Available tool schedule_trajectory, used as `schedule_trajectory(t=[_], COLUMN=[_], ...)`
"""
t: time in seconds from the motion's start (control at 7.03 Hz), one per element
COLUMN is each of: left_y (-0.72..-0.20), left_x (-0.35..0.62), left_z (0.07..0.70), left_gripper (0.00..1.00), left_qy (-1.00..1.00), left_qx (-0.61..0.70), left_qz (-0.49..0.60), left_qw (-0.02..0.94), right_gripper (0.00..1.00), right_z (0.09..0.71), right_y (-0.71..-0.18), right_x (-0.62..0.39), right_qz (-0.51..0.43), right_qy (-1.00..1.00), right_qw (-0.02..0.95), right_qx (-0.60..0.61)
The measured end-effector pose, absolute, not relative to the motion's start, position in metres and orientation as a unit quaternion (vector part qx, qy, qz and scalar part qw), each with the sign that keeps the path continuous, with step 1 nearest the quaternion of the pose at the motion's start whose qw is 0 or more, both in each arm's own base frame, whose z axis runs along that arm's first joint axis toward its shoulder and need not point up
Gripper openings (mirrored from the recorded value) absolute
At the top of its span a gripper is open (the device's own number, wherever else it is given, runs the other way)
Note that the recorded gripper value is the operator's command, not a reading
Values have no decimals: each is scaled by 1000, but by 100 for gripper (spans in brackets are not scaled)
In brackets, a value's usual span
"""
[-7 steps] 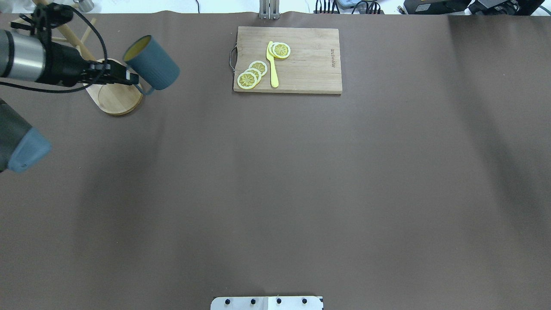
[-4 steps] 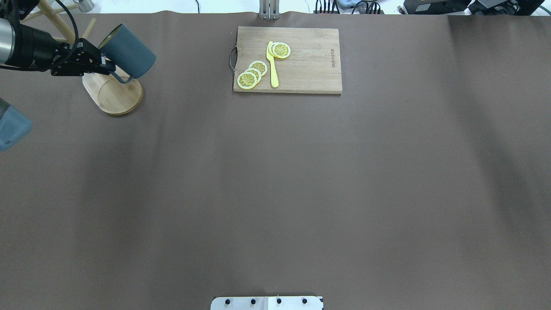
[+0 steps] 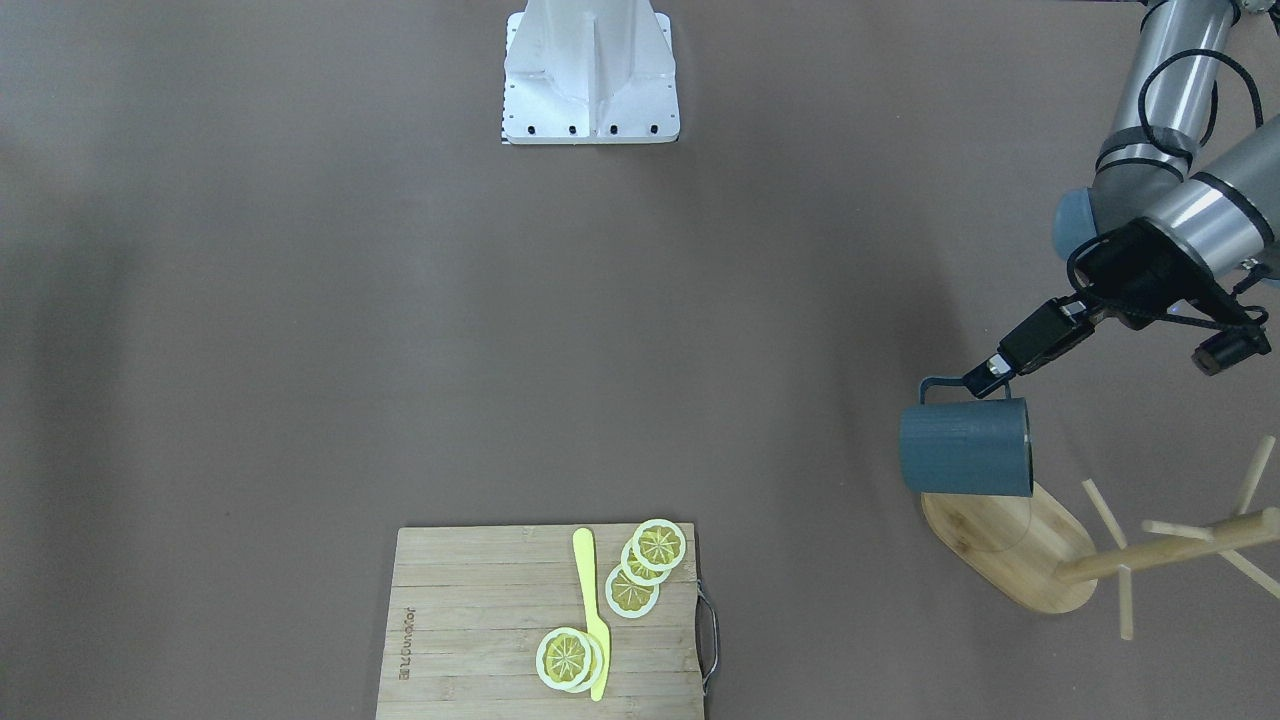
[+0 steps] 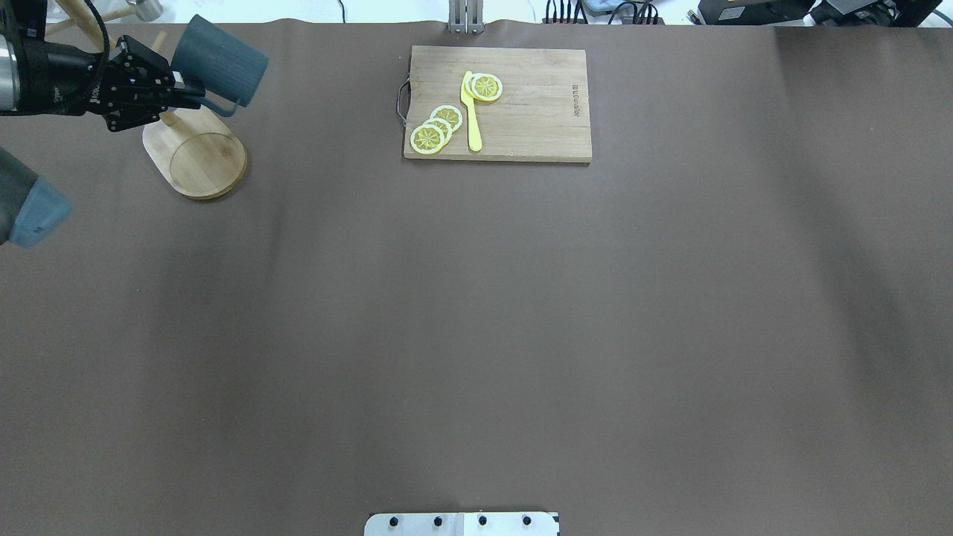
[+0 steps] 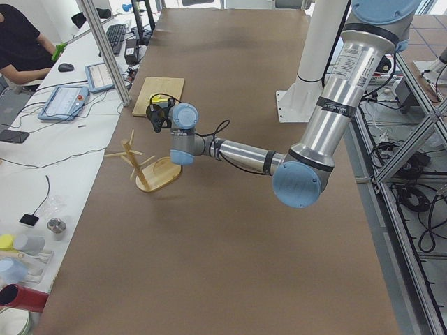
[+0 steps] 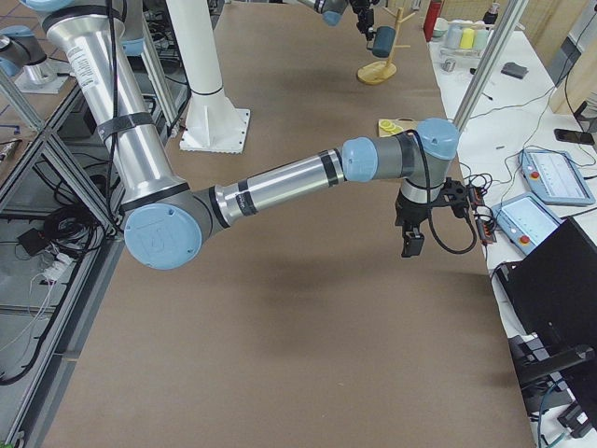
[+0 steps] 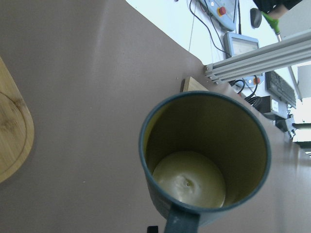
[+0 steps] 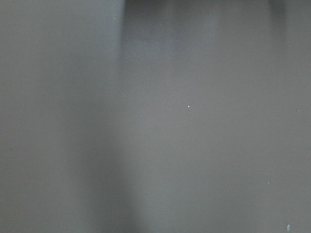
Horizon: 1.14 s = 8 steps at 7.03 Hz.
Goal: Hang cup on storage rack
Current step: 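Slide the mug handle onto a rack peg with the left gripper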
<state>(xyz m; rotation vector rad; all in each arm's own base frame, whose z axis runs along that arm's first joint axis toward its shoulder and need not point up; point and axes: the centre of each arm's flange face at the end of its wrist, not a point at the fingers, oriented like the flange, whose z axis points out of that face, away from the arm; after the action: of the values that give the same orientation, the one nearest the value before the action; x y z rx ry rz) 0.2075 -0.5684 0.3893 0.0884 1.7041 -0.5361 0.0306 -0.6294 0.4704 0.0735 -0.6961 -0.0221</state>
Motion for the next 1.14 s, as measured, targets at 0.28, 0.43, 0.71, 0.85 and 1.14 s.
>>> schedule_trajectory(t=[0.28,0.43,0.71,0.85,1.14], left_y=[-550,-546,-534,-524,-518], left_x=[192,189,198,220,247], left_z=[404,420,439,439,436], left_gripper=[0,0,0,0,0], left_qy=[794,814,851,868,880], left_qx=[10,2,-20,-30,-36], left_qz=[-272,-285,-298,-303,-315], left_qw=[544,506,432,392,353], right_gripper=[100,100,100,100,100], right_z=[457,454,449,447,445], right_y=[-626,-625,-623,-622,-620], right_x=[30,30,30,30,30], right_qz=[-2,0,1,1,1], right_qy=[-342,-342,-342,-342,-341], right_qw=[939,939,939,939,939], right_qx=[39,39,41,41,42])
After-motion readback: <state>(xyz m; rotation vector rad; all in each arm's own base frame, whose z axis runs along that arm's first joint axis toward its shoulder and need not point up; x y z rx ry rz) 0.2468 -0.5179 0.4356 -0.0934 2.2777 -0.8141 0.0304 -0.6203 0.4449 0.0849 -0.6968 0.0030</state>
